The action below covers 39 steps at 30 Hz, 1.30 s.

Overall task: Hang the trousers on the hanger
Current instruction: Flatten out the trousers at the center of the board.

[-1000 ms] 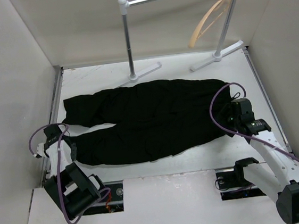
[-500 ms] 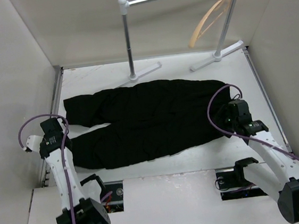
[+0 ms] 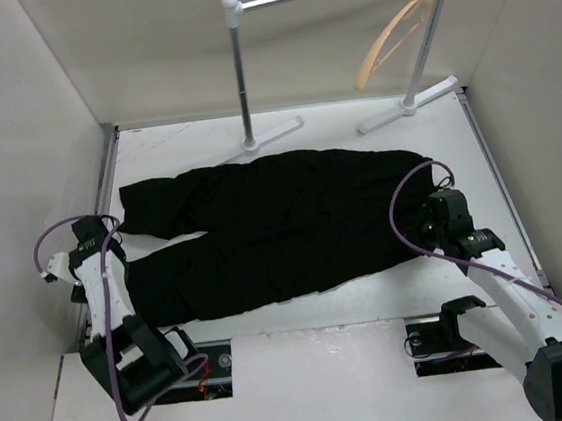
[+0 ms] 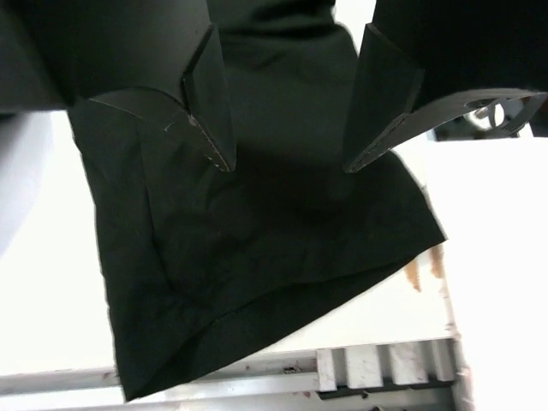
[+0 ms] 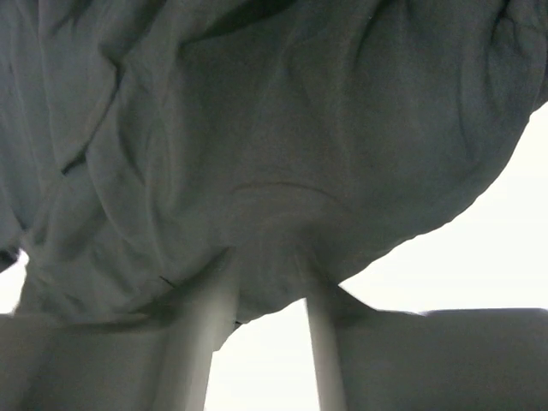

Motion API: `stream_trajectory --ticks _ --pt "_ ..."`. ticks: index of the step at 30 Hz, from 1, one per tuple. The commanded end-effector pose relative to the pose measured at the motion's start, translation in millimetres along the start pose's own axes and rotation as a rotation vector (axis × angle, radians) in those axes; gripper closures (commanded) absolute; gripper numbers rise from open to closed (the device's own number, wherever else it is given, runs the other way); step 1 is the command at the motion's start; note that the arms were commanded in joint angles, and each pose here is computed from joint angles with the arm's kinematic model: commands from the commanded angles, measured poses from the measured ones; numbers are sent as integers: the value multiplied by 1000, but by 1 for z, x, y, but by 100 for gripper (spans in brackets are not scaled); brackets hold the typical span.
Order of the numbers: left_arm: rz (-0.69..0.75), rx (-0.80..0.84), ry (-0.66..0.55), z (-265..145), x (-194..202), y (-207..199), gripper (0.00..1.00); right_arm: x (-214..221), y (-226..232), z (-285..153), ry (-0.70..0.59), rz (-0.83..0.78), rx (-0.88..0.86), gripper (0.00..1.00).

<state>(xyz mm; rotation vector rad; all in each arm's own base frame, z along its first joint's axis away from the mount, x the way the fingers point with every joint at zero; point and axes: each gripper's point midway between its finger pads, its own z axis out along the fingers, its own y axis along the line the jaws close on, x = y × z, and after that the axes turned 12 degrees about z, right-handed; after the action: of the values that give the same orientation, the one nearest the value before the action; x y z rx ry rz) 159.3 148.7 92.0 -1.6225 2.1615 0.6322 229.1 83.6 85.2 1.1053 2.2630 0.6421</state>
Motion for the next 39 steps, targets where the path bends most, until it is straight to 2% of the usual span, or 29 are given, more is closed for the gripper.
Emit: stream_trajectory --ticks 1,2,4,5,7,9,10,13,16,21,22,25,26,30,34,37,39 --pt "-8 6 -46 9 -10 -10 51 -14 10 -5 -53 15 -22 77" --pt "2 -2 -47 12 -13 -12 51 -20 5 -5 -78 26 2 80" --pt "30 -16 -60 15 -23 -20 54 -31 -6 -3 -128 51 53 78" --pt "49 -30 -65 17 -27 -24 57 -37 -10 -3 -148 68 70 72" --pt "69 -58 -68 18 -31 -25 70 -47 -21 -4 -185 115 113 56" --pt "72 -45 -86 14 -33 -26 80 -59 -33 -7 -240 154 151 45" --pt "70 -23 -114 8 -35 -28 81 -67 -39 -9 -275 170 167 41" --pt "54 93 -241 -25 -45 -40 79 -82 -49 -15 -348 189 212 38" --pt "87 199 -307 -50 -46 -63 71 -91 -58 -10 -365 212 263 37" --pt "180 310 -166 -37 13 -97 64 -98 -61 21 -344 212 303 42" --pt "176 317 -134 -32 24 -97 63 -99 -64 27 -342 215 315 48" --pt "190 324 -68 -21 46 -90 61 -103 -81 32 -353 284 369 76" --pt "193 325 -58 -19 51 -87 59 -107 -86 29 -374 314 377 82" --pt "212 319 -36 -11 65 -76 52 -121 -105 -2 -494 423 402 91" --pt "233 281 -23 -2 72 -64 48 -131 -117 -29 -592 495 401 90" --pt "246 245 -35 7 73 -57 46 -127 -119 -31 -580 493 400 77" --pt "258 206 -34 15 75 -52 46 -122 -123 -31 -576 489 403 63"
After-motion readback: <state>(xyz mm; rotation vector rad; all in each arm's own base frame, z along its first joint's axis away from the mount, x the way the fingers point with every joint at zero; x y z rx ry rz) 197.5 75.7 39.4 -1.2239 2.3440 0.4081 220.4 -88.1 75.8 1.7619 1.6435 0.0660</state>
